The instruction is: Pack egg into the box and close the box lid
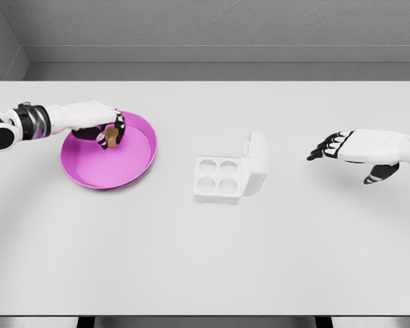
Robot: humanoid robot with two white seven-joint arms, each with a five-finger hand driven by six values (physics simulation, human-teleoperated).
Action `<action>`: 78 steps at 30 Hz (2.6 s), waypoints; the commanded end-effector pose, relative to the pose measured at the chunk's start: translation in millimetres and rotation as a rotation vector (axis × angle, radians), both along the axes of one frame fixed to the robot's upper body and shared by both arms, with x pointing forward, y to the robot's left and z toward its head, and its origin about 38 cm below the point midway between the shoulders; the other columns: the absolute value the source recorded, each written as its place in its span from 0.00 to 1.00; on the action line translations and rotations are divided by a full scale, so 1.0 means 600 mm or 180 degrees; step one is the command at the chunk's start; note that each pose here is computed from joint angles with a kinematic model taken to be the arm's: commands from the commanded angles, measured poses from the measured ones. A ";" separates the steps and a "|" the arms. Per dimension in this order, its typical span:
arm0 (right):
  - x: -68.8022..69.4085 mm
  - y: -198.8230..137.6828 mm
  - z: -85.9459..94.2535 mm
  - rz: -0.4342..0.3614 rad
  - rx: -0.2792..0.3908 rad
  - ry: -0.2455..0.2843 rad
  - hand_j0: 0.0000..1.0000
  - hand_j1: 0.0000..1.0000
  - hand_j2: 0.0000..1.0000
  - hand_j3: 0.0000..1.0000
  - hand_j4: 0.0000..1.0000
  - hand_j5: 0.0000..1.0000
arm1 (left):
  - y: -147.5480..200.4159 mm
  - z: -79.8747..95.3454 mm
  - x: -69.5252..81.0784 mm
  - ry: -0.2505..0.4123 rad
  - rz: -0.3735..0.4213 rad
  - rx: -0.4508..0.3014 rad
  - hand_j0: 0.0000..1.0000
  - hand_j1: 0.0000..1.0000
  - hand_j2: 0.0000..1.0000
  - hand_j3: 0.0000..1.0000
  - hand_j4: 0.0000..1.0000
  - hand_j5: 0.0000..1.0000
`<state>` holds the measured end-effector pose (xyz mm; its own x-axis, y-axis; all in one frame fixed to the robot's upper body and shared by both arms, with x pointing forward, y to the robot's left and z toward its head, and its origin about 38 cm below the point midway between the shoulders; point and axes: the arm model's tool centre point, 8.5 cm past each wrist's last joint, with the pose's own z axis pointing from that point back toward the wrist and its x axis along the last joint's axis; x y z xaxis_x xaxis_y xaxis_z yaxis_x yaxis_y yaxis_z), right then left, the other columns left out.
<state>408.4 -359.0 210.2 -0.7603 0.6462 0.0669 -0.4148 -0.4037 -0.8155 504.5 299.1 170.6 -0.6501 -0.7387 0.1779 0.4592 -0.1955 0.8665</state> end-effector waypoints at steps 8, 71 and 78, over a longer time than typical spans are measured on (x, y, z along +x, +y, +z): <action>0.000 -0.001 0.001 -0.0013 0.0012 -0.0001 1.00 1.00 1.00 1.00 1.00 1.00 | -0.008 0.022 -0.005 -0.0058 -0.0065 -0.0192 0.27 0.27 0.27 0.27 0.27 0.27; -0.003 0.000 0.008 0.0016 0.0000 -0.0029 1.00 1.00 1.00 1.00 1.00 1.00 | -0.120 0.055 -0.061 0.0184 -0.0654 -0.1603 0.28 0.28 0.28 0.28 0.28 0.28; -0.003 0.001 0.008 0.0019 0.0004 -0.0029 1.00 1.00 1.00 1.00 1.00 1.00 | -0.145 0.055 -0.063 0.0195 -0.0737 -0.1698 0.28 0.28 0.28 0.28 0.28 0.28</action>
